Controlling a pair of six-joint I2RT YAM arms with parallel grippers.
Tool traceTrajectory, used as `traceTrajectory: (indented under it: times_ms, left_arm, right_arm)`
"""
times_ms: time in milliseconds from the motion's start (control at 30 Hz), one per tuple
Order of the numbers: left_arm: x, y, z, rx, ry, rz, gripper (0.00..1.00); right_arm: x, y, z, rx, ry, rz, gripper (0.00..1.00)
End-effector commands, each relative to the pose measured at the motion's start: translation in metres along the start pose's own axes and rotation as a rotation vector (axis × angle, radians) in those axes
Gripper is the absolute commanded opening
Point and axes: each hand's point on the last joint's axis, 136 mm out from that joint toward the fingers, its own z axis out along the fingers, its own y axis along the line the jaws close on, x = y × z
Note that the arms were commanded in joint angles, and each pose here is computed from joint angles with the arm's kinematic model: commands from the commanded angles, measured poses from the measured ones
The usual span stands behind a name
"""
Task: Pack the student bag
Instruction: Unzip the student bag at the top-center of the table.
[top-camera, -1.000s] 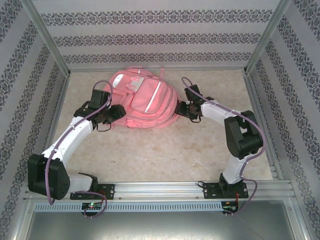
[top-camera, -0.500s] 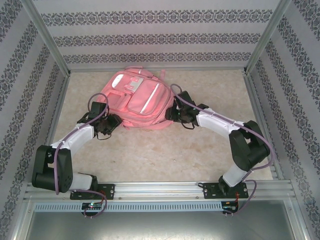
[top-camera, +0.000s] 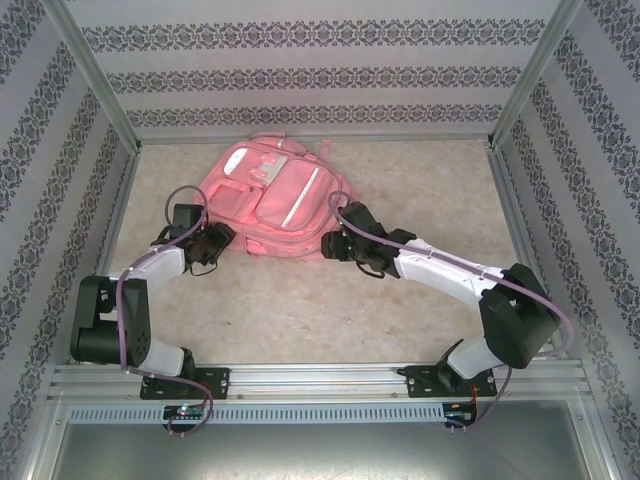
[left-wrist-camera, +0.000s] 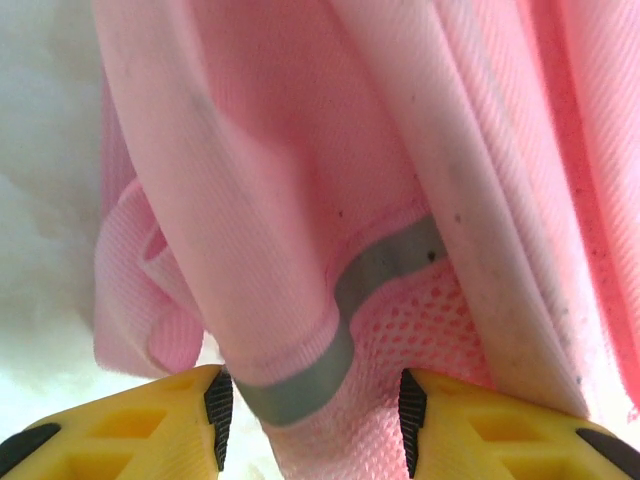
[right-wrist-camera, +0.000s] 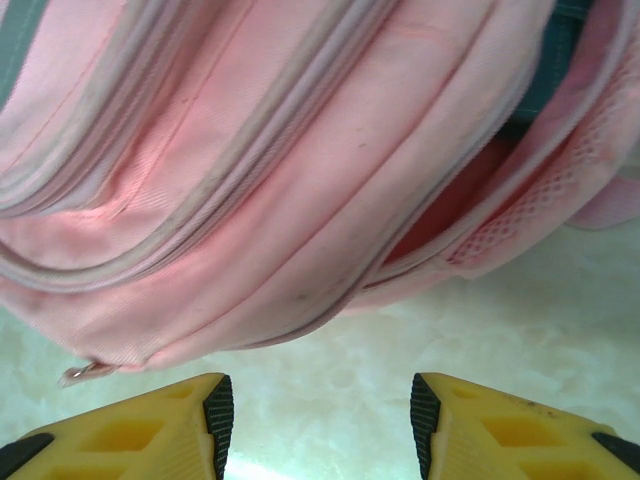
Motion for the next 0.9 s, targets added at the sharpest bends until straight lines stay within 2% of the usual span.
traceTrajectory:
  times_ms: [0, 67, 167, 300, 433, 600, 700, 867]
  left_arm:
    - [-0.025, -0.010, 0.006, 0.048, -0.088, 0.006, 0.49]
    - [-0.026, -0.015, 0.014, 0.076, -0.074, 0.010, 0.43]
    - [-0.027, -0.018, 0.025, 0.110, -0.069, -0.016, 0.26]
    - [-0.028, -0.020, 0.032, 0.129, -0.076, -0.059, 0.10]
    - [-0.028, -0.024, 0.031, 0.128, -0.086, -0.064, 0.06]
    - [-0.021, -0.024, 0.035, 0.126, -0.071, -0.074, 0.04]
    - [-0.016, -0.024, 0.037, 0.128, -0.062, -0.074, 0.03]
    - [-0.012, -0.024, 0.035, 0.126, -0.052, -0.073, 0.04]
  right_arm:
    - [-0.005, 0.018, -0.009, -0.034, -0.060, -0.073, 0.53]
    - [-0.005, 0.038, -0.012, -0.074, -0.095, -0.147, 0.53]
    - [0.001, 0.061, -0.009, -0.080, -0.143, -0.285, 0.53]
    - [0.019, 0.083, 0.008, -0.112, -0.059, -0.390, 0.54]
    - [0.037, 0.111, 0.027, -0.146, 0.014, -0.496, 0.53]
    - [0.049, 0.125, 0.063, -0.053, 0.029, -0.640, 0.47]
    - [0.048, 0.129, 0.083, -0.017, 0.018, -0.670, 0.42]
    - [0.041, 0.133, 0.115, 0.046, -0.006, -0.683, 0.42]
